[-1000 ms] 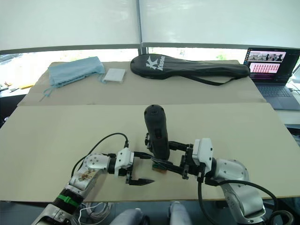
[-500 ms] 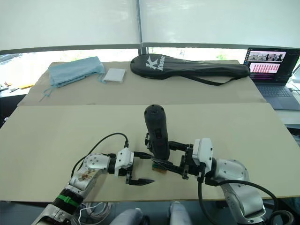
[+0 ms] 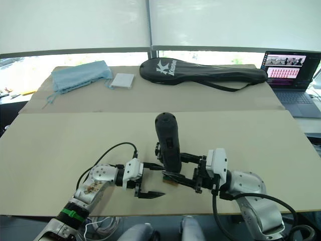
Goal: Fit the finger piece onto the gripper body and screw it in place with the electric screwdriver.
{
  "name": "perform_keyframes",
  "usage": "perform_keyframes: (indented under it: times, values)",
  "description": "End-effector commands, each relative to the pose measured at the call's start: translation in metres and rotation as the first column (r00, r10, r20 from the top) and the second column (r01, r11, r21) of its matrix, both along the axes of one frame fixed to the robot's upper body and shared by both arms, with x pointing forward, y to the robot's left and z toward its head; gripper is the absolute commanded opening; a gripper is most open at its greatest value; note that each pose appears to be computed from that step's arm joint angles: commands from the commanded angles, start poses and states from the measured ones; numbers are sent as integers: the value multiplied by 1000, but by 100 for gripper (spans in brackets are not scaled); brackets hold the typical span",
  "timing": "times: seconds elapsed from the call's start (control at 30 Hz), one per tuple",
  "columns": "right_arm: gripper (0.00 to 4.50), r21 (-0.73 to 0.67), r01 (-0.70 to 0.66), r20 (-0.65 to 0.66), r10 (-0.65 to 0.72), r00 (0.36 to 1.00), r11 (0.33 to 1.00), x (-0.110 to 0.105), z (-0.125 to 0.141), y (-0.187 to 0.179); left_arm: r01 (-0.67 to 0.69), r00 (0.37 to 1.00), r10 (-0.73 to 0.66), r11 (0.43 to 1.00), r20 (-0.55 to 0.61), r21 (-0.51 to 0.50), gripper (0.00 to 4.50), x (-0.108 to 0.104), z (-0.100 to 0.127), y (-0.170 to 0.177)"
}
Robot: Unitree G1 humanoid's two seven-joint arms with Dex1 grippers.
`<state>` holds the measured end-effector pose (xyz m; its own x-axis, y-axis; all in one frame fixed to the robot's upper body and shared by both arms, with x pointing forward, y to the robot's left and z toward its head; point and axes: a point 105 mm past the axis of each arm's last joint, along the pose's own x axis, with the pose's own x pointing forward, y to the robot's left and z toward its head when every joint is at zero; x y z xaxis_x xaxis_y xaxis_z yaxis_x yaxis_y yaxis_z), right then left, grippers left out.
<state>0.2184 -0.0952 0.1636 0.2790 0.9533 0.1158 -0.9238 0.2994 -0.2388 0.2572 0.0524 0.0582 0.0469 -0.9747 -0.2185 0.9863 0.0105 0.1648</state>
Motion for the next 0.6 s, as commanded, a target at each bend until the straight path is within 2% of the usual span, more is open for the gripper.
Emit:
perform_keyframes:
  times: [0.03,0.27,0.6]
  values:
    - [193,44,-28,74,24,997,999,-7,21,1,11,1000,-10,1000,-29,20,450,-5,-9,0]
    - [193,72,15,112,-23,993,997,-2,31,-6,14,999,-14,1000,-33,18,450,-6,-9,-1]
    - [193,58,15,99,-21,995,998,0,25,-6,12,999,-12,1000,-36,17,450,-6,-9,-2]
